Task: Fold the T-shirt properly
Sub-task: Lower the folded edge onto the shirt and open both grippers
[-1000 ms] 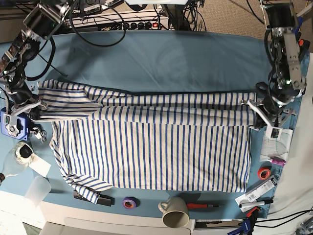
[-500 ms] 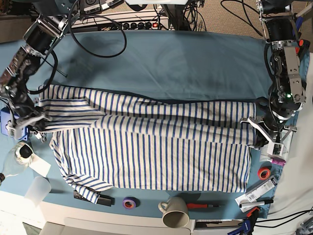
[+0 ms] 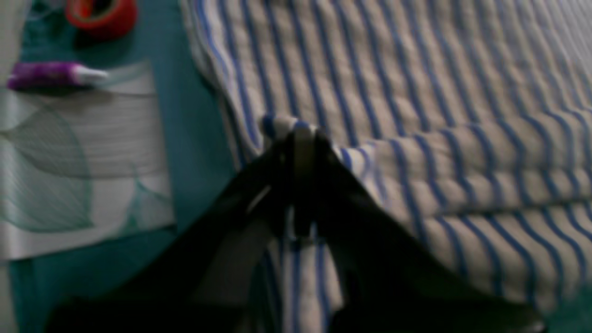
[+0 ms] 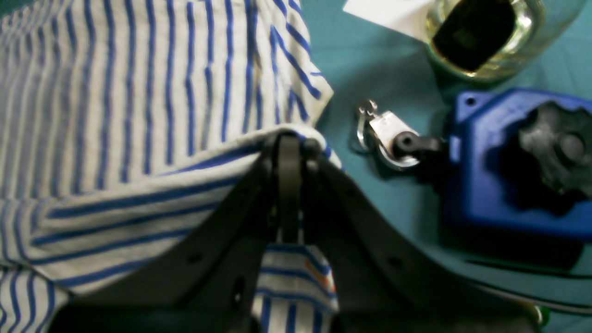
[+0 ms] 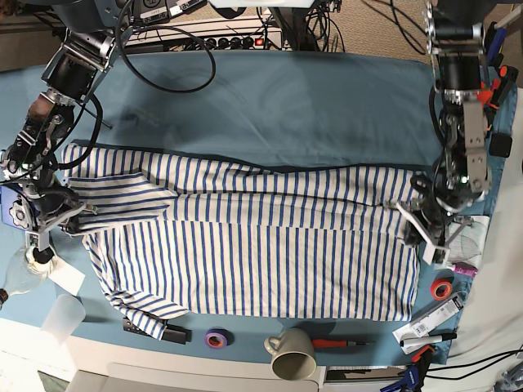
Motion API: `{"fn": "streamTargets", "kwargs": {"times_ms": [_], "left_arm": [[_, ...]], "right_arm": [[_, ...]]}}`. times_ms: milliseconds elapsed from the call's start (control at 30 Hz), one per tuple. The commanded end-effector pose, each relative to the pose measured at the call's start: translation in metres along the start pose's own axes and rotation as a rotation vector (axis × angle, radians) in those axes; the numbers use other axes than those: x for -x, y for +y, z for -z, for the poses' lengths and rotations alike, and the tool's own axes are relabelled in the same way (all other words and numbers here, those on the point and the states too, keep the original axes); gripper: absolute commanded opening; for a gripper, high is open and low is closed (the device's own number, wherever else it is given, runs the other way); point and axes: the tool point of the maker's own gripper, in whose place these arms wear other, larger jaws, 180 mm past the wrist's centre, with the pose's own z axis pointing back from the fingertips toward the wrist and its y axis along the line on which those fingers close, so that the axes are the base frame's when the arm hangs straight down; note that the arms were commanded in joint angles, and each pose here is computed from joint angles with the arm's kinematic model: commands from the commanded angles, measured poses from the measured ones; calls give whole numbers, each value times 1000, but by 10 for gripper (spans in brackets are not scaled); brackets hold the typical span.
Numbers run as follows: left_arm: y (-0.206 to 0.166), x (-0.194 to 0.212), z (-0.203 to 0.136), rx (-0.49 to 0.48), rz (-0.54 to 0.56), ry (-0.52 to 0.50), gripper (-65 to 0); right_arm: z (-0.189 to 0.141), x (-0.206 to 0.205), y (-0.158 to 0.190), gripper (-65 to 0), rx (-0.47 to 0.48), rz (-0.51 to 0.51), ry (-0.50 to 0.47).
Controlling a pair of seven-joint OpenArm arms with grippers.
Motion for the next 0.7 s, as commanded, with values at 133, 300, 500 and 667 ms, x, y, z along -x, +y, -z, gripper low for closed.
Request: {"fn": "streamTargets", "kwargs": {"times_ms": [133, 300, 500, 667], "left_arm": [[15, -12, 6, -28, -16, -18, -650], [16, -10, 7, -29, -19, -13, -650], [5, -5, 7, 31, 27, 19, -595], [2, -3, 7, 47, 40, 25, -444]], "right_arm": [[12, -13, -9, -650, 0, 47, -30], [18, -17, -10, -650, -6, 70, -30], [16, -22, -7, -625, -46, -4, -29], [13, -24, -12, -446, -39, -17, -25]]}}
